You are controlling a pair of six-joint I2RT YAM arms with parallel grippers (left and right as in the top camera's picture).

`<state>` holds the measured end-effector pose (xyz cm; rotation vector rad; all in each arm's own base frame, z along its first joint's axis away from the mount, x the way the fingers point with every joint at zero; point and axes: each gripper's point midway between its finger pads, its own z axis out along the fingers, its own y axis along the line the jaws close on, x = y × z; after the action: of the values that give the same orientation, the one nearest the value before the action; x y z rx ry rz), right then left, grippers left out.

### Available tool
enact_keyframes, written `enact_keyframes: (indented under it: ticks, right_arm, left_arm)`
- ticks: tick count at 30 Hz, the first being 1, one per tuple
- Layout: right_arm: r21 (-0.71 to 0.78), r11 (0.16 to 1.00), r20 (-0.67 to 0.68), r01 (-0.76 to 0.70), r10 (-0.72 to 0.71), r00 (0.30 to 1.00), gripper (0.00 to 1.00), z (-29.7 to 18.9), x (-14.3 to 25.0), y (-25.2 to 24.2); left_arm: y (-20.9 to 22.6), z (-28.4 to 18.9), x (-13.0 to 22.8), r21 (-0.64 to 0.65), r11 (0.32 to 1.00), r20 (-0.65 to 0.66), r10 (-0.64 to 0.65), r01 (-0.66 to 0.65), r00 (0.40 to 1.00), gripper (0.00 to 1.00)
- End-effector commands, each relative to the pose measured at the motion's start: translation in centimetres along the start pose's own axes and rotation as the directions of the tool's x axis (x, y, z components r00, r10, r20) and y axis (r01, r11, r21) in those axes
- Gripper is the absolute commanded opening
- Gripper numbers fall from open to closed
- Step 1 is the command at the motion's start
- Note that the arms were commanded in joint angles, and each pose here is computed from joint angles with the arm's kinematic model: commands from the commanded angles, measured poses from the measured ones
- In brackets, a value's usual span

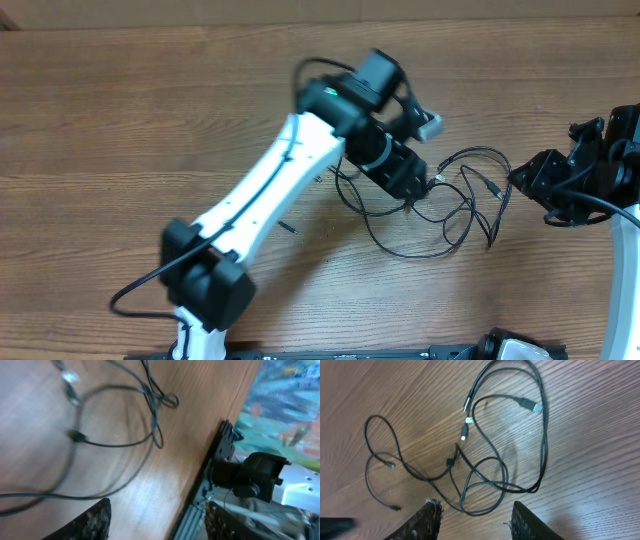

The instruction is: Untangle cables

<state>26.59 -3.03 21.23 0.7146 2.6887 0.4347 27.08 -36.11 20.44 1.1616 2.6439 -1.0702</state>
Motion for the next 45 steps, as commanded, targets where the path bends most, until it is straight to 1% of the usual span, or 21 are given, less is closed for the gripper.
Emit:
enact_keyframes:
  ticks: [1,4,5,7,9,12,15,17,21,22,25,27,28,30,31,32,34,36,38,39,45]
  right_arm:
    - [0.057,0.994,0.06,-0.088,0.085,0.995,0.45,-0.7,-1.1,-1.3]
    - [0.071,0.988,0.08,-0.139,0.133,0.988,0.47,-0.8,-1.5,-2.0]
    - [0.071,0.985,0.085,-0.157,0.151,0.985,0.48,-0.9,-1.6,-2.2]
    - [0.072,0.984,0.086,-0.161,0.155,0.984,0.48,-0.9,-1.6,-2.3]
    - [0.073,0.984,0.085,-0.161,0.154,0.984,0.47,-0.9,-1.6,-2.3]
    - [0.072,0.984,0.086,-0.161,0.155,0.984,0.48,-0.9,-1.7,-2.3]
    - [0.072,0.984,0.086,-0.161,0.155,0.984,0.48,-0.9,-1.6,-2.3]
    - [0.072,0.984,0.086,-0.161,0.155,0.984,0.48,-0.9,-1.6,-2.3]
    - [0.072,0.984,0.086,-0.161,0.155,0.984,0.48,-0.9,-1.6,-2.3]
    - [0.072,0.984,0.086,-0.161,0.155,0.984,0.48,-0.9,-1.6,-2.3]
    - [0.072,0.984,0.086,-0.161,0.154,0.984,0.48,-0.9,-1.6,-2.3]
    - [0.072,0.984,0.086,-0.161,0.154,0.984,0.47,-0.9,-1.7,-2.3]
    - [0.072,0.984,0.086,-0.161,0.154,0.984,0.47,-0.9,-1.7,-2.3]
    - [0.072,0.984,0.086,-0.16,0.154,0.984,0.48,-0.9,-1.7,-2.3]
    - [0.071,0.985,0.087,-0.16,0.154,0.984,0.49,-0.9,-1.7,-2.2]
    - [0.071,0.985,0.087,-0.159,0.153,0.984,0.52,-0.9,-1.7,-2.2]
    - [0.063,0.988,0.077,-0.14,0.135,0.988,0.53,-0.9,-1.5,-2.0]
    - [-0.017,1.0,0.041,-0.022,0.023,0.999,0.54,-0.8,-1.0,-0.5]
    - [-0.096,0.994,0.017,0.058,-0.056,0.998,0.54,-0.9,-0.4,0.9]
    - [-0.139,0.986,0.001,0.087,-0.088,0.996,0.54,-1.0,0.1,1.6]
    - [-0.23,0.97,-0.03,0.078,-0.087,0.996,0.52,-1.3,0.9,3.1]
  left_arm:
    - [-0.8,3.5,0.9,0.024,0.995,-0.086,-0.093,0.096,0.992,0.62]
    - [-1.1,6.0,1.3,0.024,0.992,-0.13,-0.122,0.126,0.984,0.62]
    - [-0.7,7.5,1.6,-0.013,0.99,-0.147,-0.142,0.142,0.979,0.61]
    - [0.1,8.7,1.8,-0.07,0.984,-0.158,-0.175,0.166,0.972,0.59]
    - [0.6,9.8,2.1,-0.1,0.979,-0.168,-0.195,0.18,0.966,0.55]
    - [0.9,11.6,2.1,-0.1,0.979,-0.18,-0.192,0.176,0.965,0.51]
    - [1.0,12.9,1.9,-0.099,0.977,-0.174,-0.206,0.191,0.963,0.5]
    - [1.0,13.5,1.4,-0.096,0.977,-0.16,-0.206,0.192,0.965,0.48]
    - [1.7,13.9,0.1,-0.132,0.967,-0.093,-0.233,0.219,0.968,0.48]
    - [1.9,13.9,-0.2,-0.142,0.962,-0.078,-0.247,0.234,0.966,0.46]
    - [1.9,14.0,-0.6,-0.147,0.947,-0.055,-0.295,0.285,0.954,0.33]
    - [1.9,14.0,-0.6,-0.15,0.942,-0.052,-0.31,0.299,0.949,0.27]
    - [2.0,14.0,-0.5,-0.151,0.942,-0.052,-0.31,0.299,0.949,0.22]
    - [2.1,13.9,-0.5,-0.16,0.941,-0.053,-0.311,0.3,0.949,0.05]
    - [2.1,13.9,-0.4,-0.161,0.94,-0.056,-0.313,0.301,0.948,0.04]
    - [2.2,13.8,-0.4,-0.16,0.94,-0.055,-0.313,0.301,0.948,0.04]
    - [2.2,13.1,-0.9,-0.151,0.952,-0.045,-0.274,0.265,0.961,0.04]
    - [2.2,11.6,-1.8,-0.144,0.967,-0.016,-0.214,0.21,0.977,0.04]
    - [2.0,9.5,-2.9,-0.138,0.978,0.023,-0.152,0.154,0.988,0.04]
    - [1.9,6.9,-3.6,-0.141,0.985,0.058,-0.088,0.096,0.994,0.04]
    - [2.0,-0.1,-3.4,-0.176,0.984,0.105,0.045,-0.025,0.993,0.04]
